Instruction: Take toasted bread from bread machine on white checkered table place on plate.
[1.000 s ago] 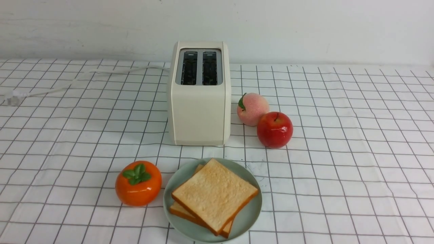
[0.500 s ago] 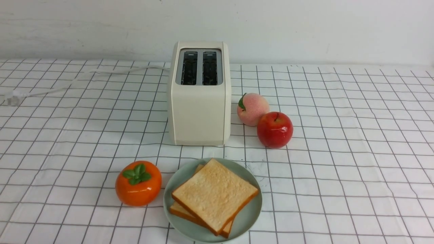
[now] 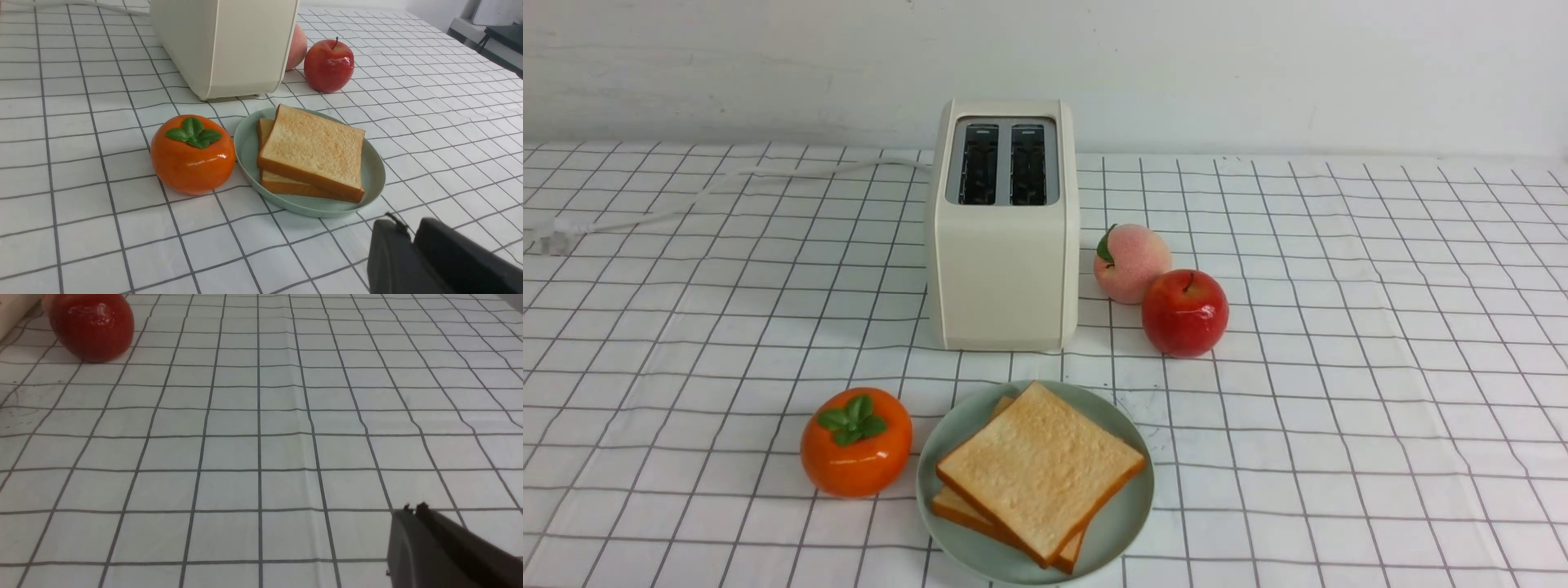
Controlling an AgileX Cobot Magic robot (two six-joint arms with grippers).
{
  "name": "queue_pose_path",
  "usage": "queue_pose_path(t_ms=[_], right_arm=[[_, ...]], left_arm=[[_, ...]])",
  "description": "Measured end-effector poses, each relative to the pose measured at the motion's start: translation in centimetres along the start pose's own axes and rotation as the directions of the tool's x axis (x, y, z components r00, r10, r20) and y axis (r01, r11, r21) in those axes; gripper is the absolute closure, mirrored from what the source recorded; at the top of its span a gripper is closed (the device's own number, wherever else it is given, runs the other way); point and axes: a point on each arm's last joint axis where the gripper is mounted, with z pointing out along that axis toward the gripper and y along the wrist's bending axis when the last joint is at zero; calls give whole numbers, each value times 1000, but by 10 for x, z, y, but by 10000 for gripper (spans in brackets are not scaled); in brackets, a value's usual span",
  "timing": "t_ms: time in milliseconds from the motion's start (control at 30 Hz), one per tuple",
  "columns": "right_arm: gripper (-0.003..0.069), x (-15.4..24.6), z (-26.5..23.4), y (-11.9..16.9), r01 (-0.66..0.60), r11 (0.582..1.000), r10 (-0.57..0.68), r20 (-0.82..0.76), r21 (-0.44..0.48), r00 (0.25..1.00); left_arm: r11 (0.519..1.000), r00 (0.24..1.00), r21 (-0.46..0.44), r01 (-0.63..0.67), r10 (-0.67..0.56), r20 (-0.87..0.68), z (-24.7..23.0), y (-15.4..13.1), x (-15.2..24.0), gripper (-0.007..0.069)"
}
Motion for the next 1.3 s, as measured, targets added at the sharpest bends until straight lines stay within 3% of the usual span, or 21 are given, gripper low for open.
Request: queue_pose_path(t_ms=[333,467,533,700,967,1300], right_arm=[[666,0,0,0,-2,1000,2,-1,0,1000],[664,0,0,0,-2,1000,2,-1,0,1000],[662,0,0,0,-2,1000,2,-1,0,1000],[657,0,0,0,-2,1000,2,-1,0,1000],[648,0,0,0,-3,1000,3,-1,0,1000],[637,0,0,0,-3,1000,3,-1,0,1000]], left_arm=[[1000,999,-18,-6,6,38,1,2,-2,533],[987,982,-161,14,17,188,6,15,-6,582],[959,967,-284,7,66,246,9,25,-4,638],[901,984,-433,20,59,168,20,43,26,638],[890,998,-452,62,-61,18,29,51,62,638],[887,994,-450,105,-104,27,29,51,63,638]])
